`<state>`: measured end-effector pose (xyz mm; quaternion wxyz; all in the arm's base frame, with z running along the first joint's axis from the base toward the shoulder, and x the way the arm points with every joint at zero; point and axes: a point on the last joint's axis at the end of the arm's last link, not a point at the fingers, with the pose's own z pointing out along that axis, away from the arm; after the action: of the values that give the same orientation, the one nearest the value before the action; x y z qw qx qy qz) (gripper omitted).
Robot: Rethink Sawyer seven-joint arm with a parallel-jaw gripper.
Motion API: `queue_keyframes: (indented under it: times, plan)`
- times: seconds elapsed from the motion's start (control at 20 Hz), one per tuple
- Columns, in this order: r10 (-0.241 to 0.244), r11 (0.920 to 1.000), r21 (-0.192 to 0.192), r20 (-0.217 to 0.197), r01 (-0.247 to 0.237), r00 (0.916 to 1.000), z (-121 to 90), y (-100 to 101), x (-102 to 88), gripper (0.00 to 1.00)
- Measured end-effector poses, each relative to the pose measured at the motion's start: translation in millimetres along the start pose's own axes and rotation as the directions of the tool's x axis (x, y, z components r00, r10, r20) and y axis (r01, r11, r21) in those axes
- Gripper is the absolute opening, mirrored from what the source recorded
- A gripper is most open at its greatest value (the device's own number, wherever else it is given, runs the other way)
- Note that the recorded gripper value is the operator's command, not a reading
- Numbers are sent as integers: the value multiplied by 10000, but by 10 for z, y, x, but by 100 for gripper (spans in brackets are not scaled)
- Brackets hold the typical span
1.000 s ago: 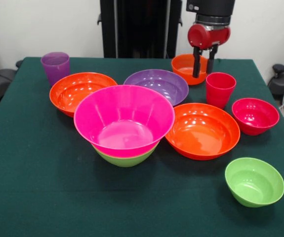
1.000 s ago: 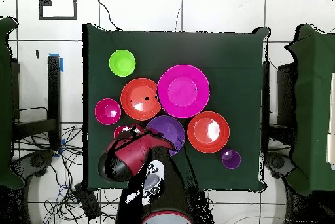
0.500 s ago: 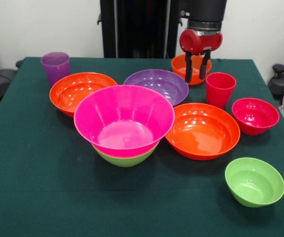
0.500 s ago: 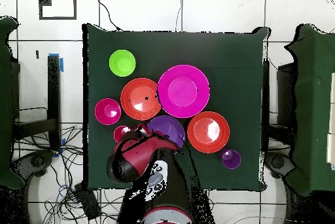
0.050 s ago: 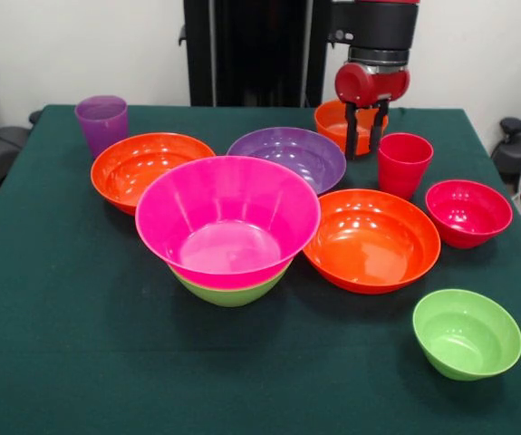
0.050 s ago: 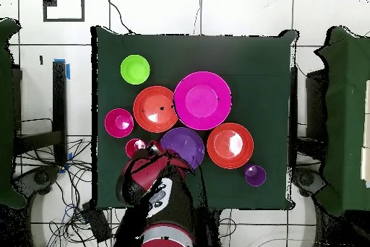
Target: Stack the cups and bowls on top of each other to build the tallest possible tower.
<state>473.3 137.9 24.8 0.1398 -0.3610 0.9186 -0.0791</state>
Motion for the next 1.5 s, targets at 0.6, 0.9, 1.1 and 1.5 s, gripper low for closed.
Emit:
queue_keyframes:
  times: [0.6, 0.9, 1.1, 1.5]
  plan:
    - [167, 9992, 378, -160, -161, 9997, -253, 49, -238, 100]
    - [573, 9967, 596, -437, -546, 9974, -389, -179, -241, 100]
    - [667, 9959, 648, -620, -627, 9958, -411, -237, -239, 100]
    - [614, 9972, 473, -893, -574, 9941, -286, -162, -157, 100]
